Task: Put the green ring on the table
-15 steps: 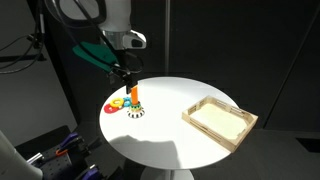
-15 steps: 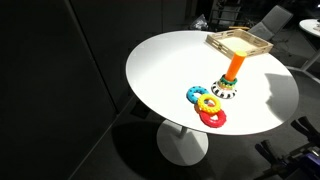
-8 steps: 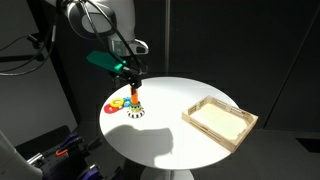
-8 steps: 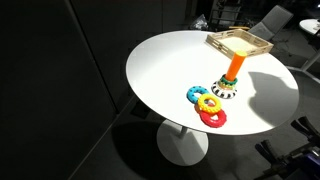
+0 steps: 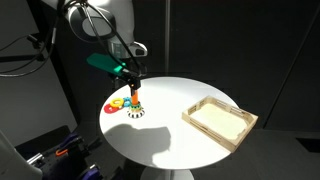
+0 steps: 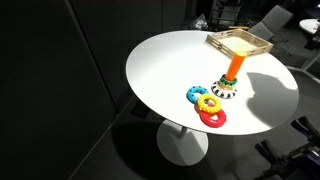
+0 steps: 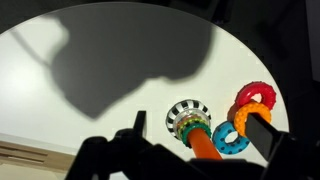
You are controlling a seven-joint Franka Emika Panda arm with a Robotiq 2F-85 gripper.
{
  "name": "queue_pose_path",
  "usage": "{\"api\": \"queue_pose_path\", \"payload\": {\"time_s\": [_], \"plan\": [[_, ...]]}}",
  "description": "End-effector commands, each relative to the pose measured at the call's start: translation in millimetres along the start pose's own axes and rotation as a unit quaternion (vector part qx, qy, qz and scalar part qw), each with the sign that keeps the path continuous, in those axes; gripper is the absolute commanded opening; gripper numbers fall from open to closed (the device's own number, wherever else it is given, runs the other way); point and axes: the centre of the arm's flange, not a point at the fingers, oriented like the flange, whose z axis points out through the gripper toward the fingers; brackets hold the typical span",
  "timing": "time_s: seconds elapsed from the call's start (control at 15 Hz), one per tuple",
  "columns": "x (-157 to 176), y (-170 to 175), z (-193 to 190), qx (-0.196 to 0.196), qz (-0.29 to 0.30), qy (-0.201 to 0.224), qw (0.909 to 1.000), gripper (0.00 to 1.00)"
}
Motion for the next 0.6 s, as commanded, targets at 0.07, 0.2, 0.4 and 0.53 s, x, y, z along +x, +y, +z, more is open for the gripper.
{"api": "queue_pose_path", "payload": {"time_s": [0.07, 0.2, 0.4, 0.53], "plan": [[10, -10, 28, -0.009, -0.022, 0.024, 0.9994, 1.0], [17, -12, 41, -0.013, -0.026, 0.032, 0.9991, 1.0], [28, -17, 60, -0.016, -0.035, 0.048, 0.9981, 1.0], [36, -21, 73, -0.017, -0.045, 0.06, 0.9971, 1.0]]}}
